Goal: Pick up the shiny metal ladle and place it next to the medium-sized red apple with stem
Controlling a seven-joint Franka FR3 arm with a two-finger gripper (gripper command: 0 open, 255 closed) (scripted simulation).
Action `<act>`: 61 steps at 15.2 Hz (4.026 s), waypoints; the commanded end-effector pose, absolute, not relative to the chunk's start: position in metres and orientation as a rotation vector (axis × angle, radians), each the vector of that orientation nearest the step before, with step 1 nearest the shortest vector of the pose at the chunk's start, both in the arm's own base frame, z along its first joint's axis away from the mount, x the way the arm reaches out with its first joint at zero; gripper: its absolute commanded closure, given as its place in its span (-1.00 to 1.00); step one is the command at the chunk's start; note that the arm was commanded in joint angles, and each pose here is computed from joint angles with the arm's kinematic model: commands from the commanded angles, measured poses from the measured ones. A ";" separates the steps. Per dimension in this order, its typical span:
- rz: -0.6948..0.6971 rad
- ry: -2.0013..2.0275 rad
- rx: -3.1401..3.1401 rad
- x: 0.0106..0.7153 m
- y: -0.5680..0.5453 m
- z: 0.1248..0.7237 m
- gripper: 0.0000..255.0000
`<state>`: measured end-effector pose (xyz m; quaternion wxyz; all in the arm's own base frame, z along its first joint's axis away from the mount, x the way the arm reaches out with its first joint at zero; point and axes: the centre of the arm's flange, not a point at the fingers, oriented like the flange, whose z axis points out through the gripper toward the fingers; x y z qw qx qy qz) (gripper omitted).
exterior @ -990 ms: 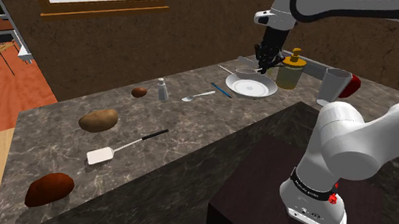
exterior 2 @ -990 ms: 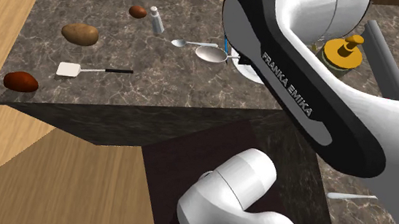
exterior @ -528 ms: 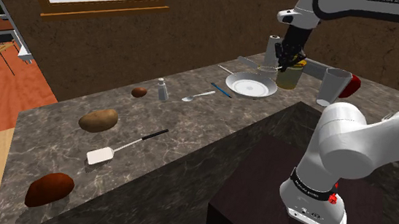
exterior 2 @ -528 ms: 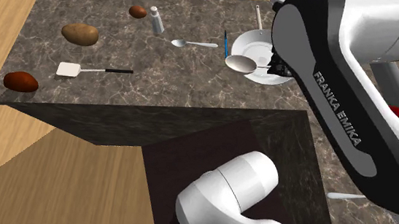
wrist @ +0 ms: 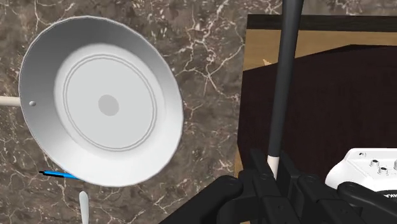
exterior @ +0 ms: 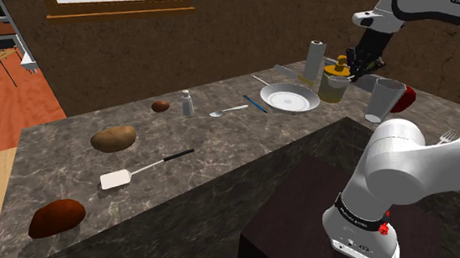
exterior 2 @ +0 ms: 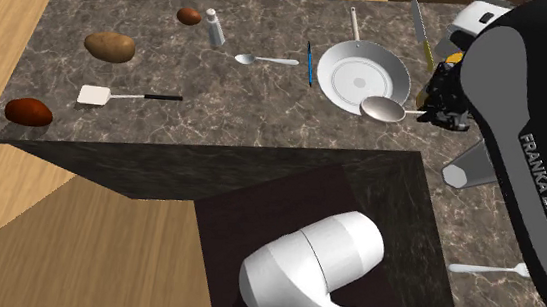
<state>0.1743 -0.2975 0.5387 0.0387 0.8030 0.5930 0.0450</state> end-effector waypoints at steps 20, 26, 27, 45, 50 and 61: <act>0.137 1.820 2.461 -0.002 -0.511 0.539 1.00; 0.137 1.820 2.461 -0.053 -0.572 0.539 1.00; 0.137 1.820 2.461 -0.062 -0.582 0.539 1.00; 0.137 1.820 2.461 -0.128 -0.662 0.487 1.00; 0.137 1.820 2.461 -0.128 -0.662 0.460 1.00; 0.137 1.820 2.461 -0.128 -0.662 0.402 1.00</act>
